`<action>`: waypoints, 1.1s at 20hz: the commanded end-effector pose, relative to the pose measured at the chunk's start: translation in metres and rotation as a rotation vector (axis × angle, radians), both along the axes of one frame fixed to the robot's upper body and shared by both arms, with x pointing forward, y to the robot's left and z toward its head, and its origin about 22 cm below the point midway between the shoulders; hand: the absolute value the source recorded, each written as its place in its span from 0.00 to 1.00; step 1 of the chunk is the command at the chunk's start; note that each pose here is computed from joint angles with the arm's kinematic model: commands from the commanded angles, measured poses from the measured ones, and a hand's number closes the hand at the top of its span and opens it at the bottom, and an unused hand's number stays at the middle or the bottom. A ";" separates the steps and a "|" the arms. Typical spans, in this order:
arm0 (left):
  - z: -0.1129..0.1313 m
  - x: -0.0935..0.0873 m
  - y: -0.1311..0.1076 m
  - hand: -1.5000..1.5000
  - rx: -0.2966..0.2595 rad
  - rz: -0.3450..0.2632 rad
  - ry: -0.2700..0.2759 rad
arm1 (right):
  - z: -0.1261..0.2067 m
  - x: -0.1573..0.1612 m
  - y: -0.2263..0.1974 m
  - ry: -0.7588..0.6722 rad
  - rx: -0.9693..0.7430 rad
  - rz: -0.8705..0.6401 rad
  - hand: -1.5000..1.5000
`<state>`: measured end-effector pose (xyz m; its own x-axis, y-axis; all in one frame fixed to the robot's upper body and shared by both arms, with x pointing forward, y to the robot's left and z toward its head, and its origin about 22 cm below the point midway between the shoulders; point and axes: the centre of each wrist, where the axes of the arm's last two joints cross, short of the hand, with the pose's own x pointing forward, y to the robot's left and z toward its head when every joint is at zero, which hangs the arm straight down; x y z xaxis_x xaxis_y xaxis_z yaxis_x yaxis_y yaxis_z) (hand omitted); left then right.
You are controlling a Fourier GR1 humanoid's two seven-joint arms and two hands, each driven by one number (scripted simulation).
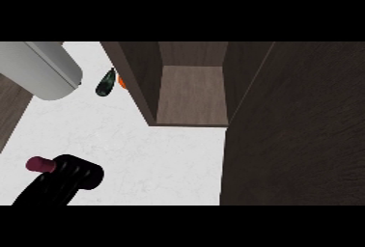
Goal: Pick up the wine, place it into the cabinet and close the cabinet
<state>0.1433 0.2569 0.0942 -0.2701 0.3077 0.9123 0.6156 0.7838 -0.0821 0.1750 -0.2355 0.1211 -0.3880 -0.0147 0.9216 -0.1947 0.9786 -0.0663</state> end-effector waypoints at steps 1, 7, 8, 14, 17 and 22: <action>0.012 -0.031 0.027 0.00 -0.050 -0.129 0.044 | 0.013 -0.020 0.006 0.037 0.005 0.056 0.00; 0.030 -0.056 0.060 0.00 -0.059 -0.130 0.048 | 0.047 -0.043 0.007 0.024 -0.007 0.083 0.00; 0.031 -0.066 0.050 0.00 -0.058 -0.144 0.066 | 0.052 -0.025 0.006 0.030 0.003 0.059 0.00; 0.043 -0.083 0.064 0.00 -0.084 -0.106 0.054 | 0.063 -0.051 0.007 0.024 -0.009 0.069 0.00; 0.039 -0.079 0.072 0.00 -0.080 -0.095 0.069 | 0.069 -0.042 0.021 0.031 -0.014 0.088 0.00; 0.048 -0.087 0.089 0.00 -0.073 -0.054 0.078 | 0.069 -0.043 0.021 0.046 0.001 0.074 0.00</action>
